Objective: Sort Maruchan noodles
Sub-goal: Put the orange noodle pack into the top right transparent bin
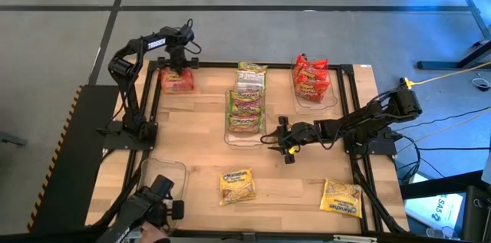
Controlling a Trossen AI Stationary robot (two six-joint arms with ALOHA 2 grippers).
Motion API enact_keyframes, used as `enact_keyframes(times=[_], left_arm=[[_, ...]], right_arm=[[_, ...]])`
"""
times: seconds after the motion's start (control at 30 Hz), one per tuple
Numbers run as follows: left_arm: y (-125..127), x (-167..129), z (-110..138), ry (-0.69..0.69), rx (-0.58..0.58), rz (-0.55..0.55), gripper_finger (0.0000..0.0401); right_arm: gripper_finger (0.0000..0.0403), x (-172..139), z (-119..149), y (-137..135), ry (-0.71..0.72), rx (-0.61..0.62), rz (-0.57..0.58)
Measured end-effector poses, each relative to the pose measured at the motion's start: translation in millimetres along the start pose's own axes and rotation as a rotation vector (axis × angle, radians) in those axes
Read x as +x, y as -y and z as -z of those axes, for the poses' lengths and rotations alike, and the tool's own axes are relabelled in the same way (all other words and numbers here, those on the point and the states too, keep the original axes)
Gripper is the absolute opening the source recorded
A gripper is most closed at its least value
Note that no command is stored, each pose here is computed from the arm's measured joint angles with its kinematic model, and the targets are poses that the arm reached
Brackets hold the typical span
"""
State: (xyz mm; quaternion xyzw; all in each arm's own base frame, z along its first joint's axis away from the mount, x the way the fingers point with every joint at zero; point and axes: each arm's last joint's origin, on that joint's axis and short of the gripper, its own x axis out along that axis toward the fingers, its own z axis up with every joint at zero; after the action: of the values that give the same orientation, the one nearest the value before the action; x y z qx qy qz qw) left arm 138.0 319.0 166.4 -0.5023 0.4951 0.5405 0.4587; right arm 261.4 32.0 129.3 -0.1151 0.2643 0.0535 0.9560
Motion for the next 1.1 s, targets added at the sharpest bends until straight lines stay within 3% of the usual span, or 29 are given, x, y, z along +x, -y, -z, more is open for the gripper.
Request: enact_keyframes(times=[0.2,0.43,0.7,0.9,1.1], left_arm=[[4.0,-0.2,-1.5,-0.052,0.039,0.171,0.0001],[7.3,-3.2,-2.6,-0.07,0.102,0.257,0.0002],[19.1,-54.3,-5.4,-0.004,0.135,0.092,0.0005],[60.5,-87.6,23.8,0.175,0.196,0.014,0.0002],[101.0,-83.9,61.7,0.336,0.171,-0.088,0.0013]], right_arm=[[0.0199,0.0,0.0,-0.2,0.0,0.0,-0.001],[0.0199,0.0,0.0,-0.2,0.0,-0.001,0.0],[0.0199,0.0,0.0,-0.2,0.0,-0.004,0.0],[0.0199,0.0,0.0,-0.2,0.0,-0.004,0.0],[0.0199,-0.1,0.1,-1.1,0.002,0.0,-0.03]])
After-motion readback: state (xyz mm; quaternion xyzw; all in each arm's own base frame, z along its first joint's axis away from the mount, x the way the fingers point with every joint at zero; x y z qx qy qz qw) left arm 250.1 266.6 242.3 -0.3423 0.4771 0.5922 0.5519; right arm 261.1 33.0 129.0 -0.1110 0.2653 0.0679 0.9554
